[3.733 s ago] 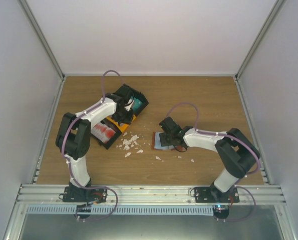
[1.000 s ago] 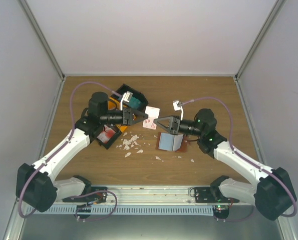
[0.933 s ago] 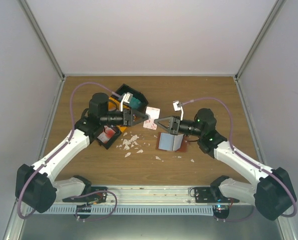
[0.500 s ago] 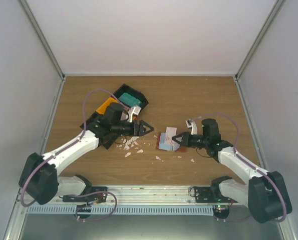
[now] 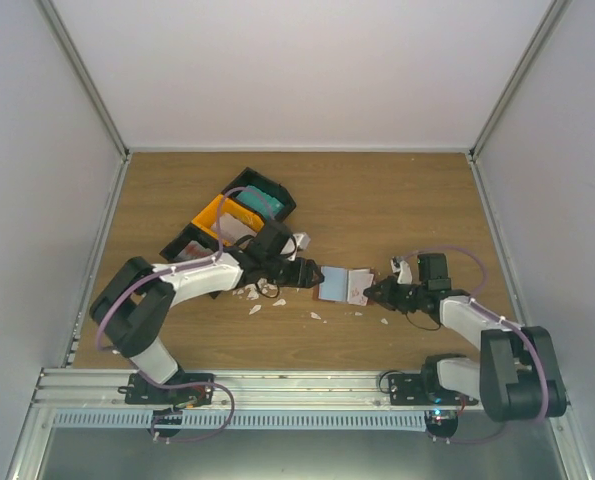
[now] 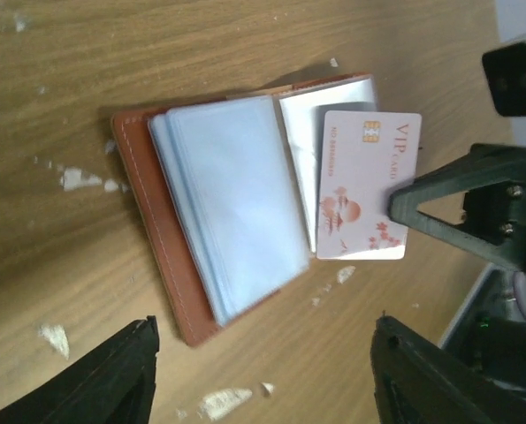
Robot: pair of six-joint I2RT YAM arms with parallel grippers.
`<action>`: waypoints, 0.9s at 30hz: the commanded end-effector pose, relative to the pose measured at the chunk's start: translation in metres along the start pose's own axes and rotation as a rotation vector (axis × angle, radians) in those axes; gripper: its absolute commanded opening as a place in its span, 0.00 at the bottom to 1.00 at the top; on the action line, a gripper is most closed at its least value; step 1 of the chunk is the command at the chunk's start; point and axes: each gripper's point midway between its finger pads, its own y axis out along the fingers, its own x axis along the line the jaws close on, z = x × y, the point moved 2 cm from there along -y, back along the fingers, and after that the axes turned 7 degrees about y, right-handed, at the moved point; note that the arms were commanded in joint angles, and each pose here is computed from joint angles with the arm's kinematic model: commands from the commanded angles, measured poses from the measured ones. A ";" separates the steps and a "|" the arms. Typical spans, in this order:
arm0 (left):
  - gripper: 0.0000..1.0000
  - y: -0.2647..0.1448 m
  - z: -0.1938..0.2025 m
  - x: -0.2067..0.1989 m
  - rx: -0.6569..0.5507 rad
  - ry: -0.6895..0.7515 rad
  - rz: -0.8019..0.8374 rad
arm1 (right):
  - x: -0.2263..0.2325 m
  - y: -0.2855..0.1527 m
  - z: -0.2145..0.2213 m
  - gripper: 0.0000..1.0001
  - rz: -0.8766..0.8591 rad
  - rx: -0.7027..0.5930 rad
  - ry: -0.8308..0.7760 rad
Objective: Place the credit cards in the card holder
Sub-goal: Insert the credit card into the card holder.
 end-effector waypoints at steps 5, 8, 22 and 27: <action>0.48 0.029 -0.028 0.011 -0.084 0.022 -0.094 | 0.010 0.005 0.007 0.01 -0.164 0.030 -0.001; 0.45 0.033 -0.030 0.015 -0.081 0.029 -0.120 | 0.005 0.005 0.006 0.00 -0.144 0.018 0.013; 0.44 0.056 -0.022 0.021 -0.031 0.023 -0.129 | 0.026 -0.013 -0.015 0.01 -0.105 -0.079 -0.073; 0.42 0.059 -0.017 0.024 -0.024 -0.001 -0.136 | 0.058 -0.023 -0.017 0.01 -0.216 -0.064 -0.170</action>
